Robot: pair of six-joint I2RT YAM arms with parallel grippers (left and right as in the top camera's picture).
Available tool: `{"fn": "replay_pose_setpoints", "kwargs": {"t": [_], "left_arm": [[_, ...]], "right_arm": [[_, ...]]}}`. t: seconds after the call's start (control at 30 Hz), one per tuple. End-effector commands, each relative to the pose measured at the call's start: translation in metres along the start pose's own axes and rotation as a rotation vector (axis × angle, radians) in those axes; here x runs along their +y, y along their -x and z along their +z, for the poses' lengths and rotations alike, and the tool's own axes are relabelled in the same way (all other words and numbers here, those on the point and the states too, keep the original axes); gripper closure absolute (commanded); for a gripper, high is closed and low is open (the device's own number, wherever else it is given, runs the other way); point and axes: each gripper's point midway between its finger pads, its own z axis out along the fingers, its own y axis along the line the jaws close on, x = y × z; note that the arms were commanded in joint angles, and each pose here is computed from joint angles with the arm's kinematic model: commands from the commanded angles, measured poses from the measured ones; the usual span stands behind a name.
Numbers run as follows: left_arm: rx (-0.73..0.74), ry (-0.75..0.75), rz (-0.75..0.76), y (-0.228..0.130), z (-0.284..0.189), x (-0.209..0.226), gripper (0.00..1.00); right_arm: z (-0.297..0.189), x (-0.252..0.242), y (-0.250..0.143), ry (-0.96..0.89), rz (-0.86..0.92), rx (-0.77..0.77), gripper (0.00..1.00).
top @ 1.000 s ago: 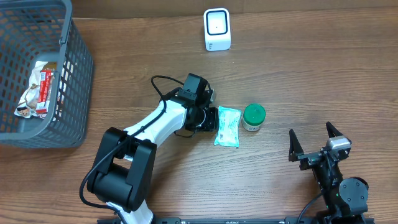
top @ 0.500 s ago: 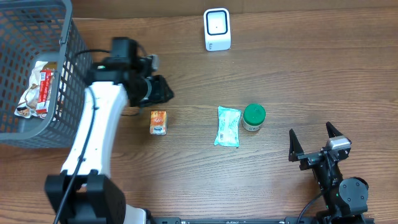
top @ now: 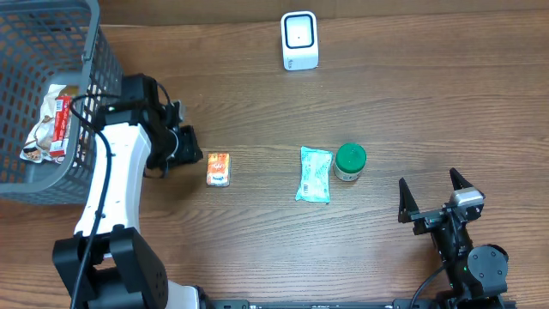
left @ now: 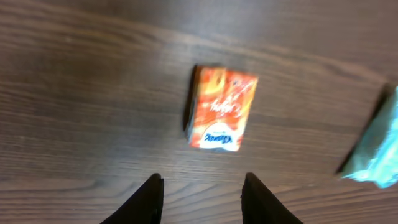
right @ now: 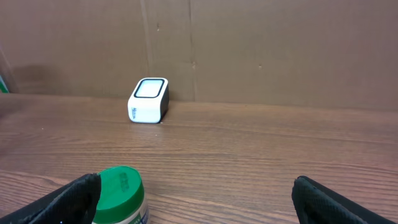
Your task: Scan the item barcode
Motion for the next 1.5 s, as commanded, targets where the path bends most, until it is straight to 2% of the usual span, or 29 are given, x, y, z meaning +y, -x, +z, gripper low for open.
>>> {"fn": "replay_pose_setpoints", "kwargs": {"t": [0.0,0.03,0.13,0.37,0.93,1.33,1.47], "left_arm": [[0.052,0.017,0.028,-0.016,0.022,0.008,0.74],[0.054,0.013,0.028,-0.018,0.027,0.009,0.79],[0.035,-0.038,0.032,-0.019,0.043,0.003,0.82],[-0.030,-0.185,0.145,-0.014,0.067,-0.017,0.77],[0.042,-0.144,0.185,-0.013,0.117,0.000,0.72],[0.042,-0.165,0.178,-0.011,0.113,-0.004,0.78],[0.013,-0.166,0.170,0.010,0.096,-0.009,0.73]], "right_arm": [[0.000,-0.001,-0.002,-0.007,-0.001,-0.004,0.00],[0.000,-0.001,-0.002,-0.006,-0.001,-0.004,0.00],[0.000,-0.001,-0.002,-0.007,-0.001,-0.004,0.00],[0.000,-0.001,-0.002,-0.007,-0.001,-0.004,0.00],[0.000,-0.001,-0.002,-0.007,-0.001,-0.004,0.00],[0.000,-0.001,-0.002,-0.007,-0.001,-0.004,0.00],[0.000,-0.001,-0.002,-0.007,-0.001,-0.004,0.00]]}}
